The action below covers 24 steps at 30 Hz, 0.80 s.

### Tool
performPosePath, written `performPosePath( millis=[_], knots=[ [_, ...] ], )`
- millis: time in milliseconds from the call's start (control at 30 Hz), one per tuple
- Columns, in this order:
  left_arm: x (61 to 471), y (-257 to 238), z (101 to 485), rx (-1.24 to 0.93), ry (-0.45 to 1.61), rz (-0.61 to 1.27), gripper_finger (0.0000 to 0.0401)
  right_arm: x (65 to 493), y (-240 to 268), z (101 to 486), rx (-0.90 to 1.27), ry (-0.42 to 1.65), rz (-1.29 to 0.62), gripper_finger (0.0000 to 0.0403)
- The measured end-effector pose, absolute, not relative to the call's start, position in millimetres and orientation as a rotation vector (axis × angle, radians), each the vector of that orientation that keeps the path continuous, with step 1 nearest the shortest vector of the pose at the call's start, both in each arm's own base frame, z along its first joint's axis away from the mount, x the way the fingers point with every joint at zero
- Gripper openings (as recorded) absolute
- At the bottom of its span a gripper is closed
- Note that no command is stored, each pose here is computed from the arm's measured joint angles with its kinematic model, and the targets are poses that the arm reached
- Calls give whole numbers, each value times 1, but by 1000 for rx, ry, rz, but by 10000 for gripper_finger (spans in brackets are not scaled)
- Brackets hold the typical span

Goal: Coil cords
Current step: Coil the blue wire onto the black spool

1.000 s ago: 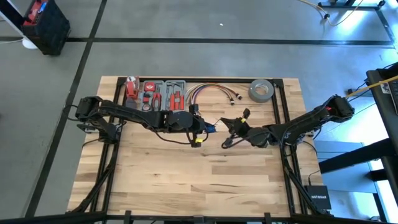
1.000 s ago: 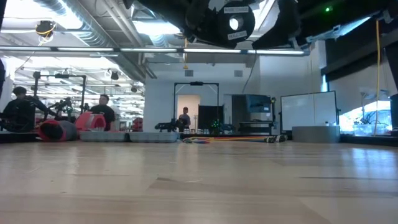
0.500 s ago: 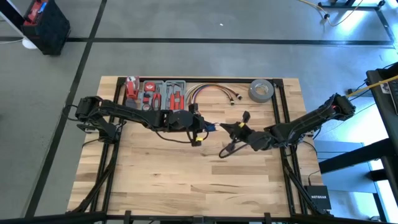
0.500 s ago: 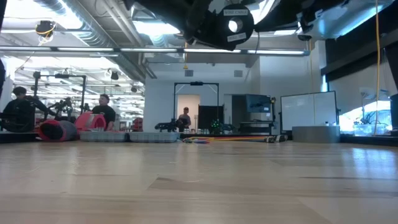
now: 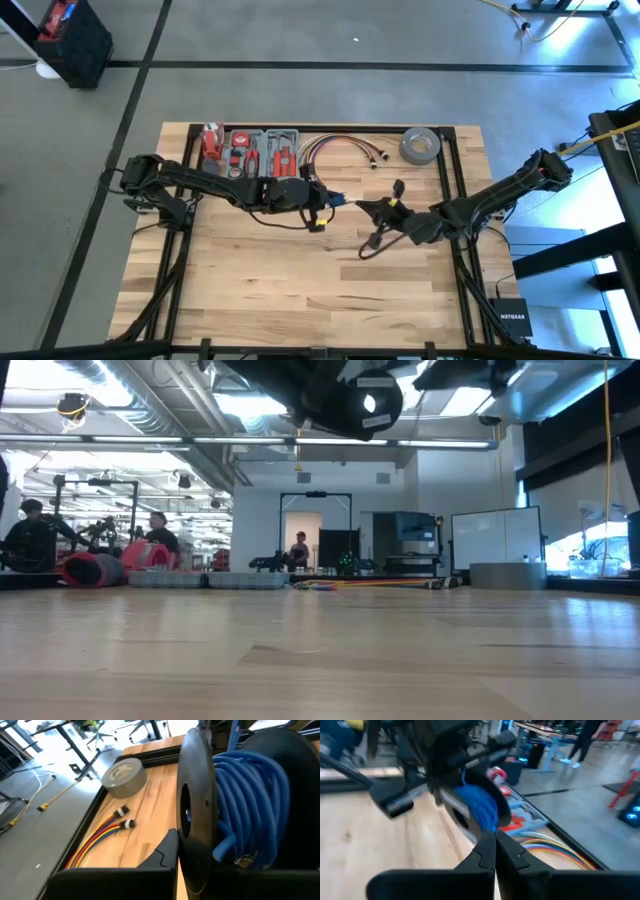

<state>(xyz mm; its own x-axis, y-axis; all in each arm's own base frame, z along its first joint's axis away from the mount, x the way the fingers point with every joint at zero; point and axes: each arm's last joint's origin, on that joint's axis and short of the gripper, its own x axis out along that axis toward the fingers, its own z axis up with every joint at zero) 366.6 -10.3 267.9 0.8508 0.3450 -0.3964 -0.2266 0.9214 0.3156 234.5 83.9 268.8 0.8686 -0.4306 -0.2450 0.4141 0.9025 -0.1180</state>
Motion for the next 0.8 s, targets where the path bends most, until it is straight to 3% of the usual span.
performPosePath(
  millis=[800],
  knots=[
    [366, -14, 269, 294, 473, 288, 0, 269, 75, 280, 69, 44, -259, 0]
  ],
)
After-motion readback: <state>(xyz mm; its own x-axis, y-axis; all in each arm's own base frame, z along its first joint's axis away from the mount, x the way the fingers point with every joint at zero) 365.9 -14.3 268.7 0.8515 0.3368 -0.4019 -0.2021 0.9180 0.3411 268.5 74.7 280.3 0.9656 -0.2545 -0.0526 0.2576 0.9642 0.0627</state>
